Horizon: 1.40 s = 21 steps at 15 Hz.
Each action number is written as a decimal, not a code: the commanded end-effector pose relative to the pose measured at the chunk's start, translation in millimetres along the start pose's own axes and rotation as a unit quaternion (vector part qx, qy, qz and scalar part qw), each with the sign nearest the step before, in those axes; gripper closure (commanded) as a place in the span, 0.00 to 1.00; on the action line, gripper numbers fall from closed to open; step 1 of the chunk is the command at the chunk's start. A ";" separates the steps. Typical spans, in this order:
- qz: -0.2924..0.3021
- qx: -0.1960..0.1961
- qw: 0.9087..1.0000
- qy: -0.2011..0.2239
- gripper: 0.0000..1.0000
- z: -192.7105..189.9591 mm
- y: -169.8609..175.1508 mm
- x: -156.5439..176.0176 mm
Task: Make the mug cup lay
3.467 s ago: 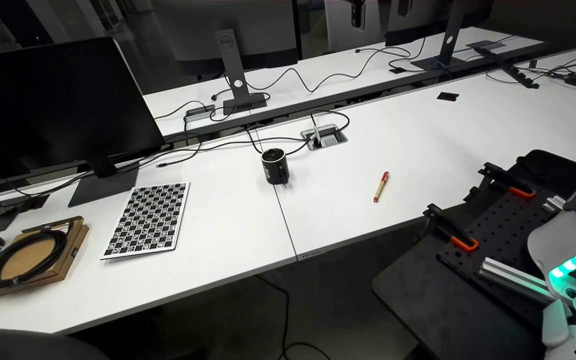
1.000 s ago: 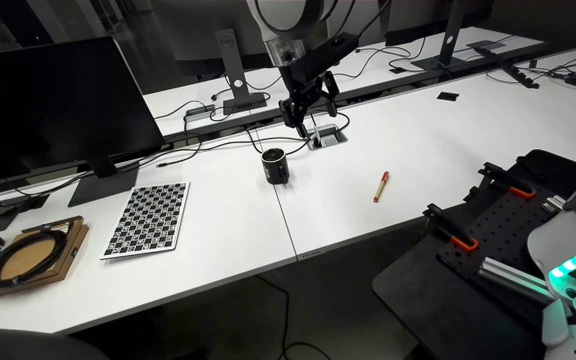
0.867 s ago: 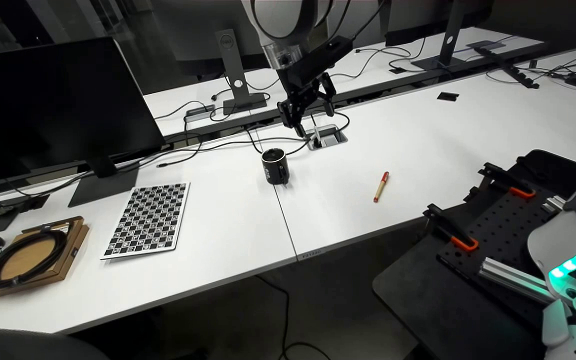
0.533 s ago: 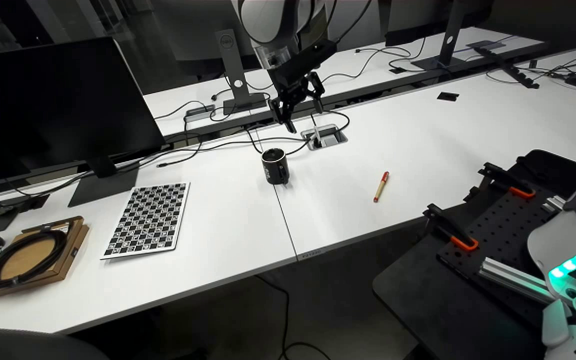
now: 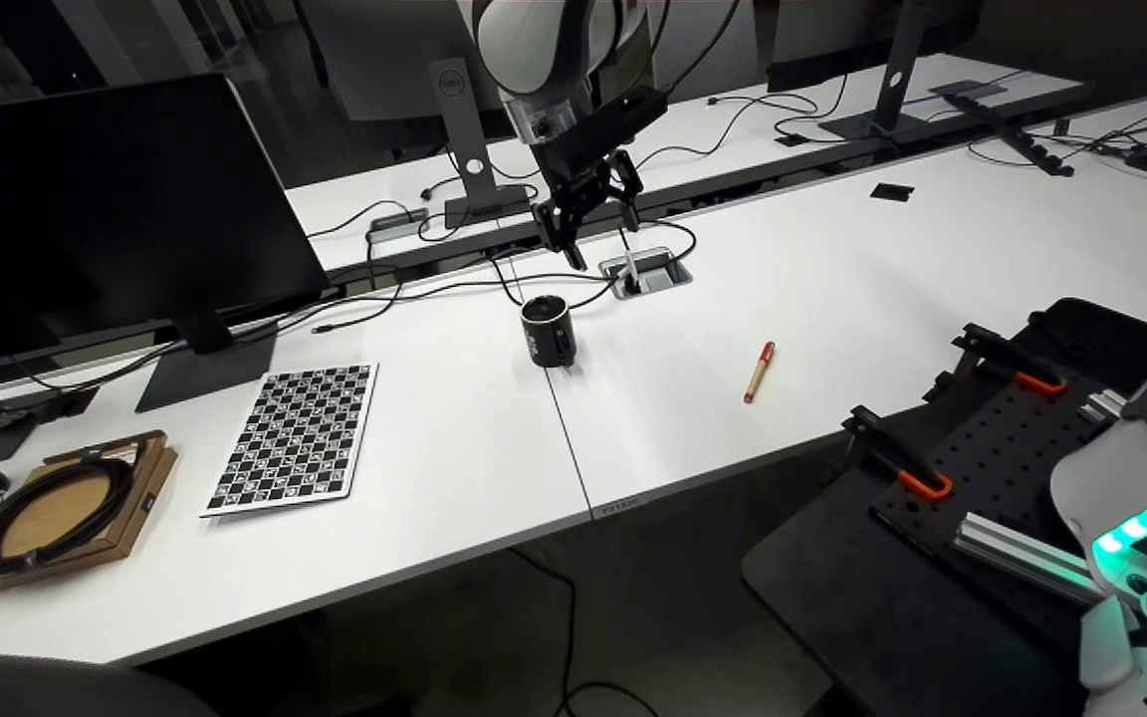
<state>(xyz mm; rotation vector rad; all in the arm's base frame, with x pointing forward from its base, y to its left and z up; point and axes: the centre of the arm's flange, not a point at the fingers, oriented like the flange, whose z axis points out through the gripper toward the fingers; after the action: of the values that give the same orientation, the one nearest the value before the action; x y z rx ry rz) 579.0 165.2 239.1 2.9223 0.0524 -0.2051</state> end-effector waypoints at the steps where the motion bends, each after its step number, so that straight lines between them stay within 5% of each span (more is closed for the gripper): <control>1: -0.009 0.060 0.997 0.041 0.00 27.4 -7.4 20.5; 5: 0.019 0.126 0.988 0.082 0.00 56.2 -13.8 42.8; 9: 0.041 0.152 0.984 0.088 0.00 85.1 -20.3 52.7; 21: -0.019 0.139 0.986 0.092 0.00 105.7 -46.9 79.1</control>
<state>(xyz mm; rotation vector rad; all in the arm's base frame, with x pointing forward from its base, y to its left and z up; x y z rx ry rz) 621.8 187.5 124.8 3.2237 0.0188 0.0635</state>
